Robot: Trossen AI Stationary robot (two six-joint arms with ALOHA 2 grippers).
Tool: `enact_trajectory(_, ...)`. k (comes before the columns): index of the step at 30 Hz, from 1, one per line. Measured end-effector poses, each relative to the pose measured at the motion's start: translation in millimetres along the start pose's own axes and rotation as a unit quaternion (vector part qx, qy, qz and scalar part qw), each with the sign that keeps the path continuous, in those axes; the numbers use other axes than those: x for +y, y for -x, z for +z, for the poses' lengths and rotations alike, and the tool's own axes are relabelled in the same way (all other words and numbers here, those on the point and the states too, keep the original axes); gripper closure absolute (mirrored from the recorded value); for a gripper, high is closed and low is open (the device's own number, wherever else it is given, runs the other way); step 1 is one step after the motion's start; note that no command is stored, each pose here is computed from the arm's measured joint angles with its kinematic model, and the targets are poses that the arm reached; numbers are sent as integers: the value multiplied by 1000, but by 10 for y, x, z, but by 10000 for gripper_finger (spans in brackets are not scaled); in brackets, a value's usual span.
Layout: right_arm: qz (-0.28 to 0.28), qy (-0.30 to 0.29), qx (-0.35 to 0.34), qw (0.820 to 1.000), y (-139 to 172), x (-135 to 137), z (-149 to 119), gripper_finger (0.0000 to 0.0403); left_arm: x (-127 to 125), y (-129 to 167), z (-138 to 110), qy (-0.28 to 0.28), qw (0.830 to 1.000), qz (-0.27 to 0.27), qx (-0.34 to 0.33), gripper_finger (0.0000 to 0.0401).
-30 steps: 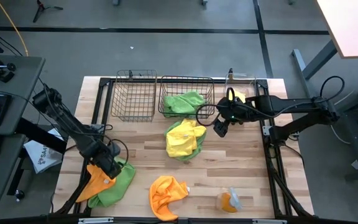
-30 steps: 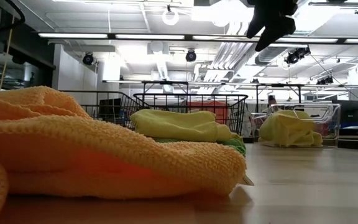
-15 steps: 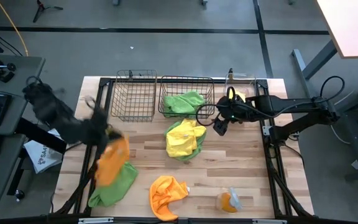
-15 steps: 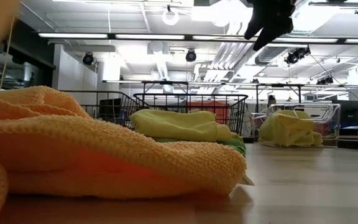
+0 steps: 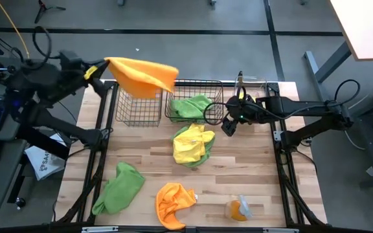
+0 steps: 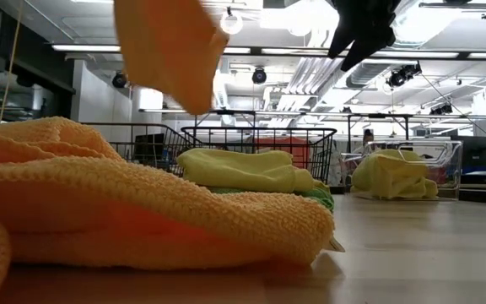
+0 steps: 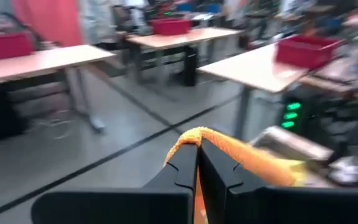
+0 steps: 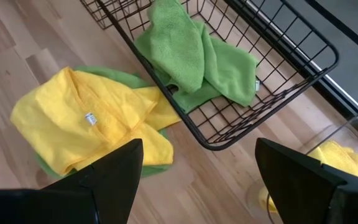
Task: Sort microfiber towel by color & place in baskets
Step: Put the left orange microfiber towel into the brown wire basket
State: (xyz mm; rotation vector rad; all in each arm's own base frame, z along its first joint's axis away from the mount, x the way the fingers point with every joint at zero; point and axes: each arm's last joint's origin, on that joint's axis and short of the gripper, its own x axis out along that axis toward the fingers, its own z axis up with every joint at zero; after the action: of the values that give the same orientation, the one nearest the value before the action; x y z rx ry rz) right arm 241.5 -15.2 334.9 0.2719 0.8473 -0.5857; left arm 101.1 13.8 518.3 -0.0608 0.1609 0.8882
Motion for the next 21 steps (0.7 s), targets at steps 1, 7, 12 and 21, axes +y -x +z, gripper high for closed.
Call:
enact_trajectory(1, 0, 0, 0, 1000, -1, -2, 1, 96, 19, -27, -12, -5, 1000, 16, 6, 401)
enact_trajectory(7, -3, 0, -2, 1000, -1, -4, 2, 96, -19, -306, -160, -37, 993, 59, 93, 401)
enact_trajectory(12, -9, 0, -4, 1000, -1, -7, 4, 96, -263, -728, -346, -59, 984, 34, 162, 401)
enact_trajectory(21, -11, 0, -6, 1000, -1, -9, 4, 96, -386, -1352, -603, -124, 970, 89, 190, 401)
